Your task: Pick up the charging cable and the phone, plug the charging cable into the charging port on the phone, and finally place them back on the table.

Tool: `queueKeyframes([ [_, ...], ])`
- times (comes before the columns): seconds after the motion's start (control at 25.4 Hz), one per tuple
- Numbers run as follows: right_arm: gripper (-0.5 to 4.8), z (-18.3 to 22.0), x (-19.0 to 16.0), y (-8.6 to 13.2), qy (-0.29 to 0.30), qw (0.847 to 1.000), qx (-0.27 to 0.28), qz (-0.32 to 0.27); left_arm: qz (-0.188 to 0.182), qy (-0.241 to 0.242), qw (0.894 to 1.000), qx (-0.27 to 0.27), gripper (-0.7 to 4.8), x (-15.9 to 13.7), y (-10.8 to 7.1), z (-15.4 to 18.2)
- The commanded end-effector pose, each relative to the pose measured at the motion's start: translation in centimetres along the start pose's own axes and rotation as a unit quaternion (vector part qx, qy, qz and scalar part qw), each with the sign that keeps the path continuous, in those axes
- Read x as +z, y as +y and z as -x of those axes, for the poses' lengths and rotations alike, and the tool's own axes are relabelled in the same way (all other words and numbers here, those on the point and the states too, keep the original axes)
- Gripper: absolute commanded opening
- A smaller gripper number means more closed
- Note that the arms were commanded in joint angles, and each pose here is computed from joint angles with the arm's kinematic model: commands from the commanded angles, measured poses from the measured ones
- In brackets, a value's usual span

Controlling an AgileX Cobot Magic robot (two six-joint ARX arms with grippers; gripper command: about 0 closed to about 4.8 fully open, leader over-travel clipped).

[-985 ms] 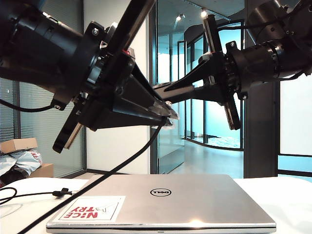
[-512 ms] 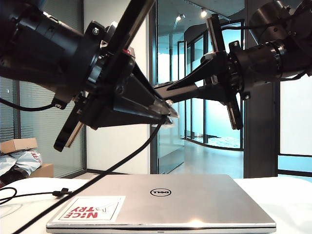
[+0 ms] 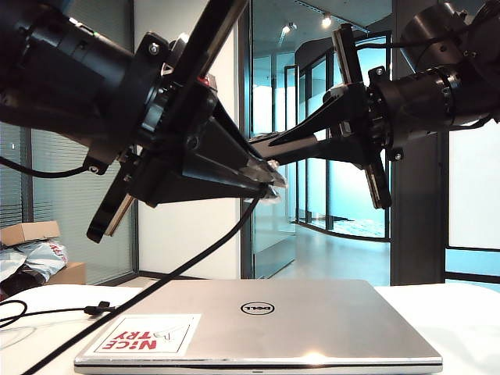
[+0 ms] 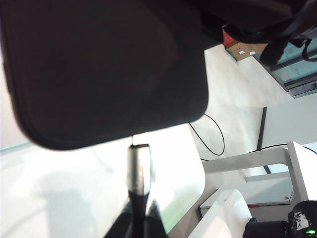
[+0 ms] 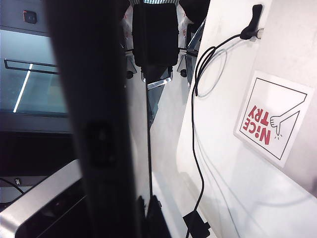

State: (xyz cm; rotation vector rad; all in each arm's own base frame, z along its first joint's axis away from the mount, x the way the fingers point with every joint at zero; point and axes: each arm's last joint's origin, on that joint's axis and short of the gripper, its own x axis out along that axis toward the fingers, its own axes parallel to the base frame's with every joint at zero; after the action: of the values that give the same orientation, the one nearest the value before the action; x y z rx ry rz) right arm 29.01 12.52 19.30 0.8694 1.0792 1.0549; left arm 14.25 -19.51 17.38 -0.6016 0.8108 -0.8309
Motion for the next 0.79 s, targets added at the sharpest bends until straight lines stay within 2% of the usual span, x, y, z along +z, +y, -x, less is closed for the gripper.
queueKeyframes([
  [0.04, -0.06, -0.10, 0.10, 0.64, 0.009, 1.000, 0.018, 0.024, -0.001, -0.010, 1.000, -0.003, -0.06, 0.21, -0.11, 0.05],
  [0.43, -0.06, -0.12, 0.06, 0.68, 0.014, 0.997, 0.024, 0.066, -0.002, -0.010, 1.000, -0.003, -0.06, 0.23, -0.11, 0.06],
  [0.79, -0.06, -0.24, -0.31, 0.40, 0.025, 0.999, 0.015, 0.033, -0.003, -0.015, 1.000, -0.009, -0.06, 0.33, -0.21, 0.06],
])
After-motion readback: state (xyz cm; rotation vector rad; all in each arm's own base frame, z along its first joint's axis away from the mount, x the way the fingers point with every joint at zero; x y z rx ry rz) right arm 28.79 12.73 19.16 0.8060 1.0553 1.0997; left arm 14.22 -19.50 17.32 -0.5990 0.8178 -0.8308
